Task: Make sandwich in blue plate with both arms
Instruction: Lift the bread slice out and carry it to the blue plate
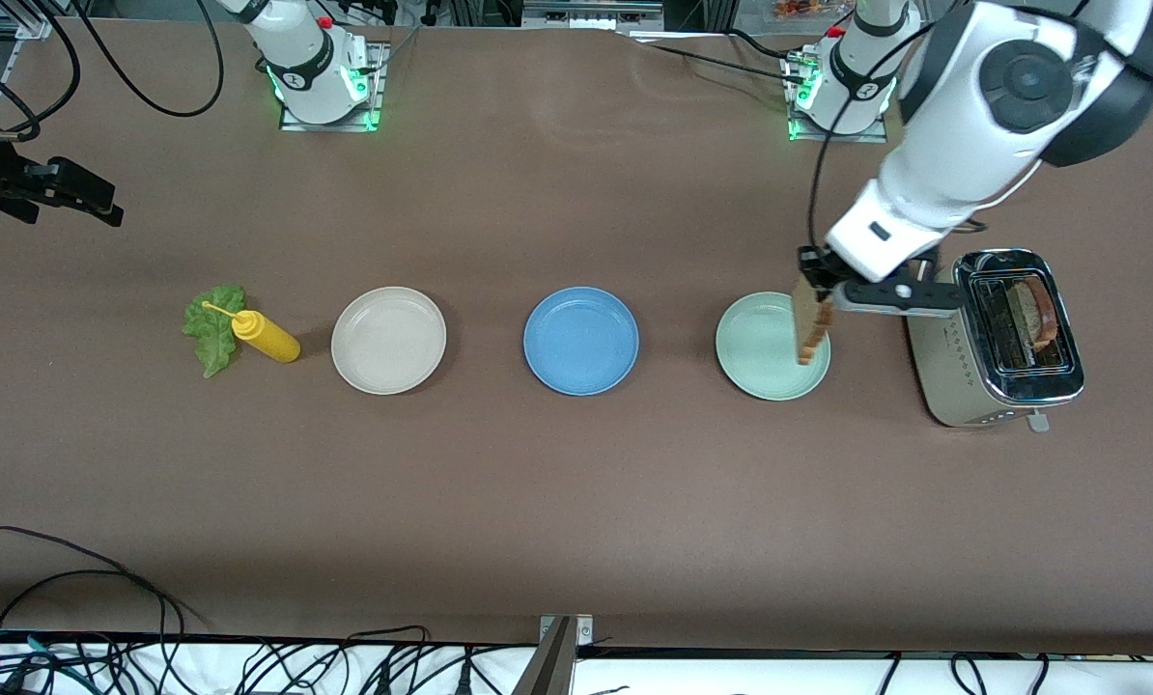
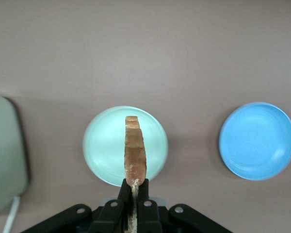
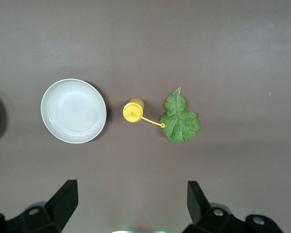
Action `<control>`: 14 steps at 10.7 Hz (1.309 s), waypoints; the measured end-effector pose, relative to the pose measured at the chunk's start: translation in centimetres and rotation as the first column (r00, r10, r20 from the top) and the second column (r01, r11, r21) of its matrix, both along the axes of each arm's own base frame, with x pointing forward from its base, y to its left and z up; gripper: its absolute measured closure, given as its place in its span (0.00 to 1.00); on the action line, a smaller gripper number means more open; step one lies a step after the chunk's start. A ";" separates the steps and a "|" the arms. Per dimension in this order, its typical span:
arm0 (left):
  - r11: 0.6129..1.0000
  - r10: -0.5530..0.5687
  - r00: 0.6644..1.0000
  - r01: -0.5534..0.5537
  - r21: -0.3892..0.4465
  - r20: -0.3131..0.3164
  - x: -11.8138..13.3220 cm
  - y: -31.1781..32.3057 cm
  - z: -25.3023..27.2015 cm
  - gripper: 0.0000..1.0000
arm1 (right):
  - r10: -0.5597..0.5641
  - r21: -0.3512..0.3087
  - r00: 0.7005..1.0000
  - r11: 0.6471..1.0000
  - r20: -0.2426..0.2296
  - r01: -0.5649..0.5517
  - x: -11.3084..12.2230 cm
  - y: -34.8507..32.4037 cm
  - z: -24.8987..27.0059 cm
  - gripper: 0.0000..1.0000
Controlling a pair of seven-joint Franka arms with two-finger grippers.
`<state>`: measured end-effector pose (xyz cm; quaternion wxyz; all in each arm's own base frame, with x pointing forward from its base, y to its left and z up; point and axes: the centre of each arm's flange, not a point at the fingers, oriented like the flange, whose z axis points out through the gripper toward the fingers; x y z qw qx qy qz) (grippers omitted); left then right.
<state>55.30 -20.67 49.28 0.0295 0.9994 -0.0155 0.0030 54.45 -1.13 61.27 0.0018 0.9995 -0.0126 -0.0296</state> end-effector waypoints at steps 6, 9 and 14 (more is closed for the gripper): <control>0.991 -0.016 0.992 -0.001 -0.135 -0.121 -2.2 -8.9 -4.6 0.92 | 0.000 0.000 1.000 1.000 0.000 0.000 0.0 0.0 0.0 0.00; 0.980 0.014 0.992 -0.039 -0.197 -0.127 -2.9 -13.3 -7.0 0.92 | 0.000 0.000 1.000 1.000 0.000 0.000 0.0 0.0 0.0 0.00; 0.925 0.083 0.994 -0.106 -0.366 -0.077 -2.5 -18.3 -10.3 0.92 | -0.001 0.000 1.000 1.000 -0.001 0.001 0.0 0.0 0.0 0.00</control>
